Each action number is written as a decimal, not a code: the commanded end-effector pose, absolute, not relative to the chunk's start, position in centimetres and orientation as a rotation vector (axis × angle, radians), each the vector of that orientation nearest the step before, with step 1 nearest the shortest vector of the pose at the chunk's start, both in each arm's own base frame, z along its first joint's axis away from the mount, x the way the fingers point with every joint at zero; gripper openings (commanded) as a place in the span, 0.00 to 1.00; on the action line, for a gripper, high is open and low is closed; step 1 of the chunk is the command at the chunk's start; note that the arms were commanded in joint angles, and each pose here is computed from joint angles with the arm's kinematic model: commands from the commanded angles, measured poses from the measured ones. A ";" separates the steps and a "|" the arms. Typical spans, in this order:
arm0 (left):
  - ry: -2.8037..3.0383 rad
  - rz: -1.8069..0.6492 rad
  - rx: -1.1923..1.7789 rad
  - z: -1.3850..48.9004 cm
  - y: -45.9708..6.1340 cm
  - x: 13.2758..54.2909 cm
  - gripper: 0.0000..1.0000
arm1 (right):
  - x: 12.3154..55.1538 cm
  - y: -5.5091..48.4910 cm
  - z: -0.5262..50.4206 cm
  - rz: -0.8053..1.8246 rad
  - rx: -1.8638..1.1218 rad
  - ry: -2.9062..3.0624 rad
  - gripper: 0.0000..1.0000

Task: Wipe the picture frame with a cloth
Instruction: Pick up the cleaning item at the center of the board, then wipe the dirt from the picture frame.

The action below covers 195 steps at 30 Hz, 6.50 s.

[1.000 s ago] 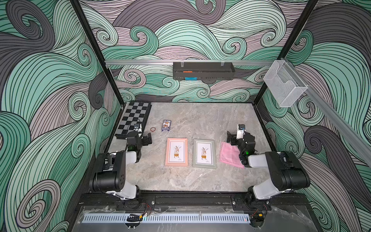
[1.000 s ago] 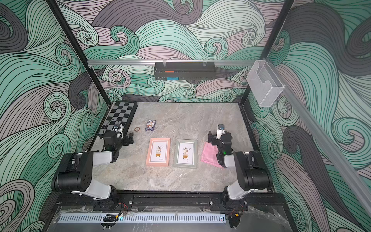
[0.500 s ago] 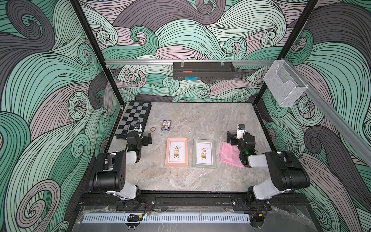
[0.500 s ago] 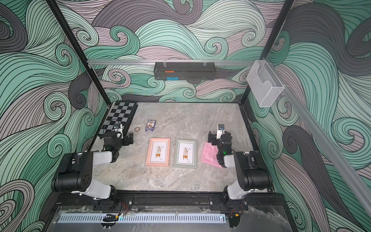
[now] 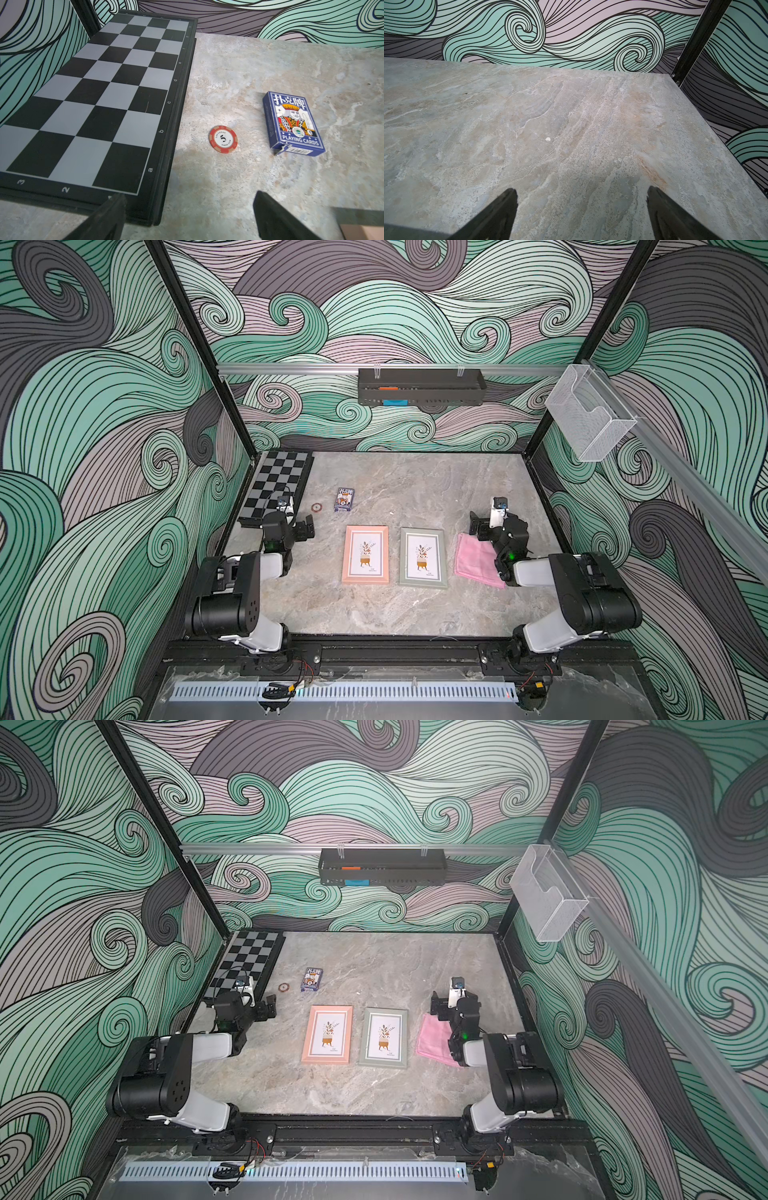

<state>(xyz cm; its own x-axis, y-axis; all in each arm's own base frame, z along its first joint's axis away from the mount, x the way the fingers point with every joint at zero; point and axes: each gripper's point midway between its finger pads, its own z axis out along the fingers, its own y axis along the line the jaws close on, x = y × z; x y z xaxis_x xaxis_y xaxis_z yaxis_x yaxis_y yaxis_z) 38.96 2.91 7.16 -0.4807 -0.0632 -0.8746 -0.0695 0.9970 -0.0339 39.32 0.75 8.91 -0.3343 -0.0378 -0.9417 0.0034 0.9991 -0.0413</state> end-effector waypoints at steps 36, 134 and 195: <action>1.587 -1.448 -0.530 39.0 -9.3 29.4 0.99 | 28.9 21.5 34.8 1.223 -0.163 1.937 0.99; 3.001 -0.229 0.118 -0.2 -30.3 26.1 0.24 | 34.2 17.9 14.0 0.662 0.045 2.801 0.00; 3.009 0.111 -0.094 -1.6 -28.6 24.8 0.19 | 38.0 15.3 8.3 0.629 0.149 2.929 0.00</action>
